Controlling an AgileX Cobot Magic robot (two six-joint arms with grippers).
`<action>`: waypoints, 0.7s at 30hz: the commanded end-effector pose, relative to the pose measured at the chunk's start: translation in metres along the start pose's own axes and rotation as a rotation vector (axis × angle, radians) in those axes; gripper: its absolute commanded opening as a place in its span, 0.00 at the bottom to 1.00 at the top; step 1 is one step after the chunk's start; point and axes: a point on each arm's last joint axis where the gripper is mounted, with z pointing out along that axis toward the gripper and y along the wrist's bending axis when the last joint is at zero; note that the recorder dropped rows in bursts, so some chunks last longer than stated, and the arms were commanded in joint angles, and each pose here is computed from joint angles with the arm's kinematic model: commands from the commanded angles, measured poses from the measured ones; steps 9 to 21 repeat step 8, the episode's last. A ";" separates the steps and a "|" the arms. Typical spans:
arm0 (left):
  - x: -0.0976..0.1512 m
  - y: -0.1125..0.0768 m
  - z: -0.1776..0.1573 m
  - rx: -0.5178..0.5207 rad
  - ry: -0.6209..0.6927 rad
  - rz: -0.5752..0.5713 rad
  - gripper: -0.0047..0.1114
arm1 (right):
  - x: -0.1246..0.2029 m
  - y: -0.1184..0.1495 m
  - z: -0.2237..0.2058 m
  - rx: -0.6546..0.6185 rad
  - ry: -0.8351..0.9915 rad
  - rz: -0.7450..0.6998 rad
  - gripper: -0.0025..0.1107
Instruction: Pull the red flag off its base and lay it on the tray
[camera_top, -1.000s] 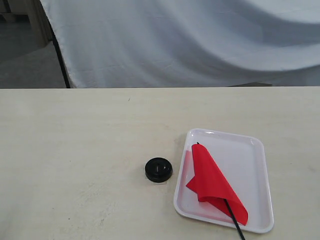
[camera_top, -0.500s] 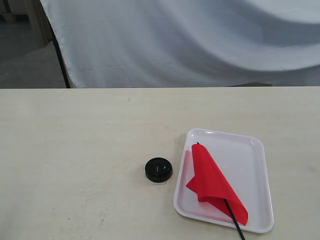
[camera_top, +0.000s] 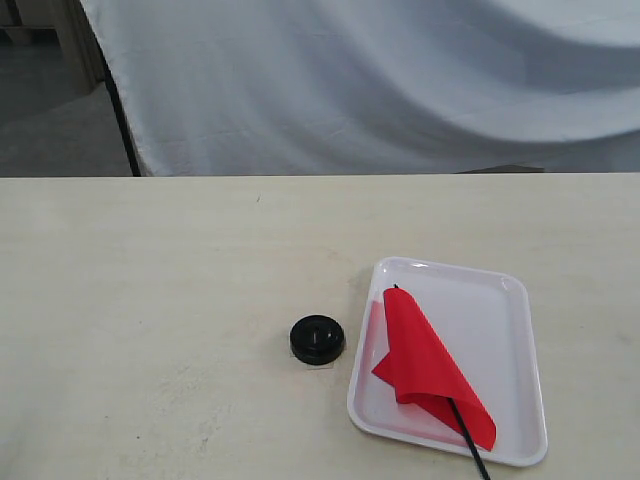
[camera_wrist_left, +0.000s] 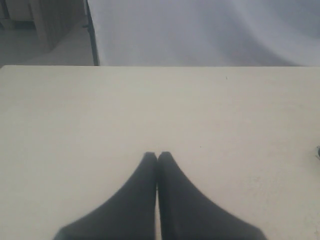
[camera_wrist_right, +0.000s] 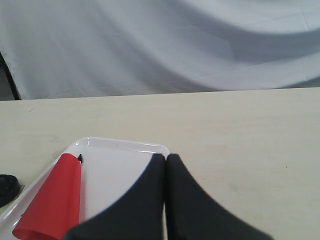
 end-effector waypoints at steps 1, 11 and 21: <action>0.000 0.000 0.000 0.004 0.001 0.002 0.04 | 0.000 0.000 0.000 -0.005 -0.004 -0.008 0.02; 0.000 0.000 0.000 0.004 0.001 0.002 0.04 | 0.000 0.000 0.000 -0.005 -0.004 -0.008 0.02; 0.000 0.000 0.000 0.004 0.001 0.002 0.04 | 0.000 0.000 0.000 -0.005 -0.004 -0.008 0.02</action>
